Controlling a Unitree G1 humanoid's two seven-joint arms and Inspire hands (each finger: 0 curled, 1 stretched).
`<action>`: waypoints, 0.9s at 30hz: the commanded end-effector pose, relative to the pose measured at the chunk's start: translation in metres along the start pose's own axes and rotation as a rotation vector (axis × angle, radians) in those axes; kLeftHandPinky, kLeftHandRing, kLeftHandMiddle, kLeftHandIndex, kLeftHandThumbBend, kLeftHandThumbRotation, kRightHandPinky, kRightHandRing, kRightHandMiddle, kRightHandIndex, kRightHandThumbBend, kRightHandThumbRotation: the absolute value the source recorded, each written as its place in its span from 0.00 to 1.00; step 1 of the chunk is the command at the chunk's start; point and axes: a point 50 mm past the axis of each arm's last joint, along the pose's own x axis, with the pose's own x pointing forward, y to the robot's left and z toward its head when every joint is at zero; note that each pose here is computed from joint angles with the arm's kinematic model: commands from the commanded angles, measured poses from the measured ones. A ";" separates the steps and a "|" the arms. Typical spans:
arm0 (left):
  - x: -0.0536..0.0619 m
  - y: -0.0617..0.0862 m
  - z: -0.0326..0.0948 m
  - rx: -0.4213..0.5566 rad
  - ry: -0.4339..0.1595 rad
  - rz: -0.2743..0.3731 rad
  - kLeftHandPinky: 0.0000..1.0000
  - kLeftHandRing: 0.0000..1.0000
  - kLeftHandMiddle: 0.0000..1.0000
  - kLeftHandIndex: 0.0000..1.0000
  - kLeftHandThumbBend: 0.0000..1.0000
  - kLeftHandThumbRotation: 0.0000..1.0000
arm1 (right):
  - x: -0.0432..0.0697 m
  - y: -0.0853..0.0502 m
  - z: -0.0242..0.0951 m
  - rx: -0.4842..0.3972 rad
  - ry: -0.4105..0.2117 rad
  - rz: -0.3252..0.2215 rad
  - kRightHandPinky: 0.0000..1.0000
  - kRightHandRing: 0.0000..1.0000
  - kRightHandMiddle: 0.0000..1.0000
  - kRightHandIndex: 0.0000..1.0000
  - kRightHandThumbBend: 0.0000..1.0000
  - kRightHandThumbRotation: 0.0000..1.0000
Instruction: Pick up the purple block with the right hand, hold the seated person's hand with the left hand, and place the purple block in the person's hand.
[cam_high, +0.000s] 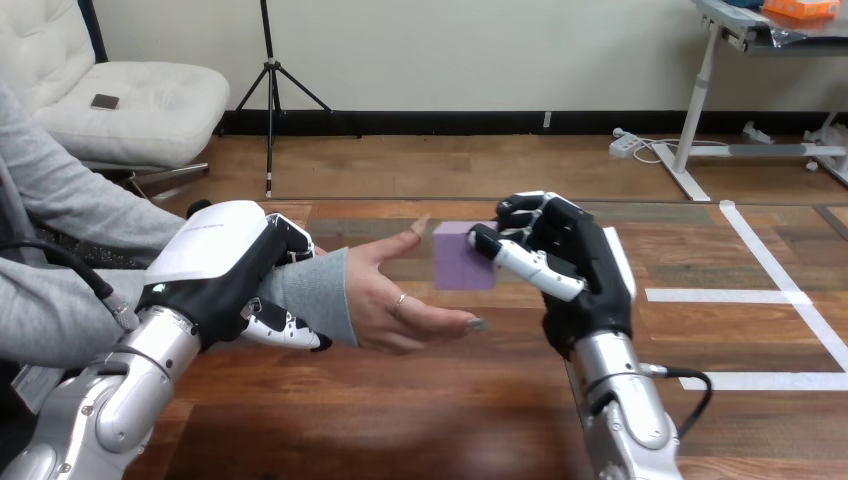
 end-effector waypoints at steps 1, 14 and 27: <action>0.016 0.044 0.029 0.001 -0.140 0.211 0.15 0.20 0.25 0.25 0.61 0.00 | 0.010 0.012 0.019 -0.011 -0.086 0.045 0.30 0.35 0.40 0.42 0.91 0.00; 0.017 0.045 0.031 -0.017 -0.147 0.219 0.15 0.21 0.26 0.26 0.62 0.00 | 0.008 0.024 0.018 -0.010 -0.089 0.084 0.29 0.34 0.40 0.42 0.90 0.00; 0.017 0.045 0.031 -0.010 -0.141 0.228 0.15 0.21 0.26 0.26 0.62 0.00 | 0.004 0.032 0.017 -0.010 -0.072 0.124 0.30 0.35 0.40 0.42 0.89 0.00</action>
